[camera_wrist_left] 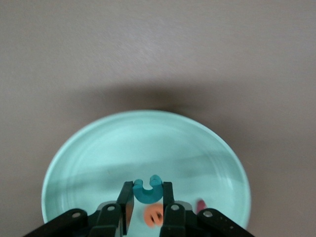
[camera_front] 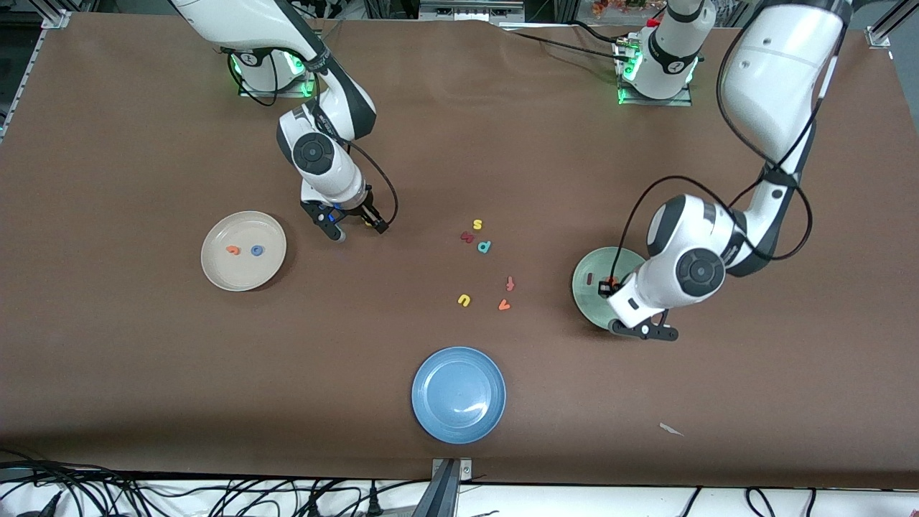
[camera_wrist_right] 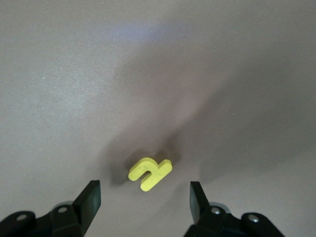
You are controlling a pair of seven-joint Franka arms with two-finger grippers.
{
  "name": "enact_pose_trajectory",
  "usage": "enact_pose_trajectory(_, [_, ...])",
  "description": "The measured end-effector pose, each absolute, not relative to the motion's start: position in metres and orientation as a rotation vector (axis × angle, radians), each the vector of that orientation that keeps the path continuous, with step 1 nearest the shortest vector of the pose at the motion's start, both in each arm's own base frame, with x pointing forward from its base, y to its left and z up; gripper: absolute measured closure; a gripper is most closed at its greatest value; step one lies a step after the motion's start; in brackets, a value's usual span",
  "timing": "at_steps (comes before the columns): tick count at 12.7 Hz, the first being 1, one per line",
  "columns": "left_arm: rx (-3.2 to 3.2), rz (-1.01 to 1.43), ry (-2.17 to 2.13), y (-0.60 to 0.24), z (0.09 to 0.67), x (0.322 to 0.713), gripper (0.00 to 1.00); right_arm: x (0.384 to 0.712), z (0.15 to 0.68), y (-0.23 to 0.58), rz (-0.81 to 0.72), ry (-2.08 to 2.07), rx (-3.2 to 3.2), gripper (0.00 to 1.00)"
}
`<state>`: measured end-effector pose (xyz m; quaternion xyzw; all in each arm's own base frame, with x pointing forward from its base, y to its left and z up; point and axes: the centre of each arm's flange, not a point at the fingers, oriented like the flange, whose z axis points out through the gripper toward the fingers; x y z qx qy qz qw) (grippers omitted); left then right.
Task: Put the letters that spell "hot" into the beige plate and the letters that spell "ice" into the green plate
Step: 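Place the c on the green plate while the right gripper reaches the n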
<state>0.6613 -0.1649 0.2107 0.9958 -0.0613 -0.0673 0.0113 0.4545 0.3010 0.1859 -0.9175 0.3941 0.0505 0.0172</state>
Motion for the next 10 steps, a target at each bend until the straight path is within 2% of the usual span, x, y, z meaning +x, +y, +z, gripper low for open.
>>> enact_pose_trajectory(1, [3.105,-0.201,-0.192,-0.164,0.203,0.666,0.67,0.454,0.186,0.301,0.154,1.224,-2.849,0.19])
enact_pose_trajectory(3, [3.101,-0.187,-0.189,-0.166,0.200,0.671,0.49,0.454,0.185,0.300,0.154,1.224,-2.851,0.19])
enact_pose_trajectory(7, [3.091,-0.142,-0.217,-0.181,0.219,0.676,0.07,0.453,0.178,0.297,0.133,1.217,-2.846,0.19])
enact_pose_trajectory(8, [3.090,-0.132,-0.241,-0.191,0.229,0.675,0.00,0.453,0.176,0.297,0.133,1.217,-2.844,0.19])
enact_pose_trajectory(10, [3.094,-0.123,-0.291,-0.211,0.257,0.670,0.00,0.452,0.174,0.297,0.133,1.216,-2.844,0.23])
